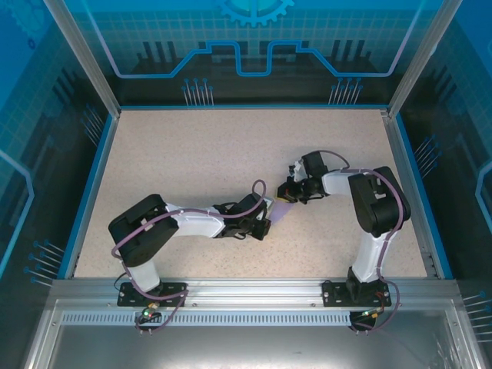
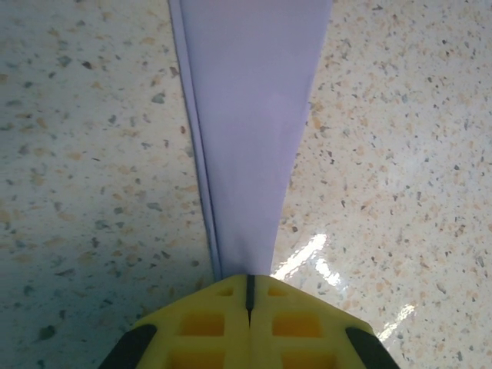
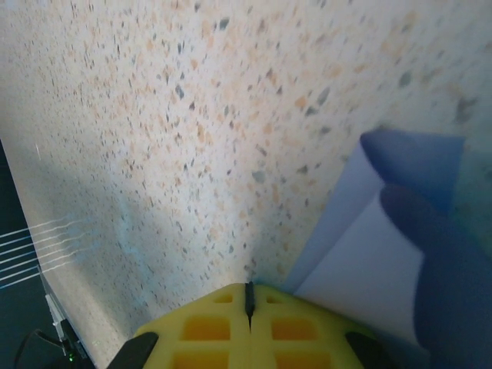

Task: Fold a paper plane with a square sheet of paper (pick it up from the middle)
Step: Fold the wing for the fifth time at the center of the table.

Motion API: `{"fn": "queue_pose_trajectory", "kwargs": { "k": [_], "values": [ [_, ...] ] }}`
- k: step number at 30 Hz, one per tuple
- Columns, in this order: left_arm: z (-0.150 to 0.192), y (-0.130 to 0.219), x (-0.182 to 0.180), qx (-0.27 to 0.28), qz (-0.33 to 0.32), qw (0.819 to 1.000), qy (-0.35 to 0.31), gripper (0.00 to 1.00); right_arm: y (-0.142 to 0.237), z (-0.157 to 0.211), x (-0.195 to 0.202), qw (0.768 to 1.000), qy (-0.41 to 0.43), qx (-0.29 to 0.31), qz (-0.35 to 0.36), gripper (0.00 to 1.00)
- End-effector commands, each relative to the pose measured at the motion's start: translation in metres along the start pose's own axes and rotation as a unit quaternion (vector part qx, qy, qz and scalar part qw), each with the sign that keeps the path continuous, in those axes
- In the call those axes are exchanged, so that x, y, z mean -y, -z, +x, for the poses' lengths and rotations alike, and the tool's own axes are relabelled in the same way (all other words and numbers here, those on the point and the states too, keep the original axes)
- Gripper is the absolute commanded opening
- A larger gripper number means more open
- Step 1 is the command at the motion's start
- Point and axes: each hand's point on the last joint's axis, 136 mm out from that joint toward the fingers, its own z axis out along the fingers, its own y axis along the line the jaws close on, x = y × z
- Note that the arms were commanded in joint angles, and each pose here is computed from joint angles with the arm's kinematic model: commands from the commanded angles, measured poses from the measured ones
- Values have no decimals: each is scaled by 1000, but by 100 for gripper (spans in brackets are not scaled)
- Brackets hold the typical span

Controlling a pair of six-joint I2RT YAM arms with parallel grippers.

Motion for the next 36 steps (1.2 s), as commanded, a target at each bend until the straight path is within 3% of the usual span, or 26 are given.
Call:
{"fn": "queue_pose_trajectory", "kwargs": {
  "k": [1, 12, 20, 26, 31, 36],
  "values": [
    [84, 3, -46, -138, -78, 987, 15, 0, 13, -46, 36, 996, -6, 70, 53, 2],
    [82, 10, -44, -135, -74, 988, 15, 0, 23, -69, 46, 995, -19, 88, 52, 2],
    [74, 12, -38, -121, -64, 990, 15, 0, 51, -73, 26, 992, 11, 111, 51, 3],
    [69, 6, -34, -118, -57, 991, 16, 0, 68, -30, -12, 993, 28, 111, 11, 4],
    [65, 3, -30, -116, -48, 992, 16, 0, 44, 33, -37, 997, 19, 69, -29, 4],
    [63, 4, -27, -112, -42, 993, 15, 0, 12, 65, -40, 999, 15, 44, -27, 3]
  ]
}}
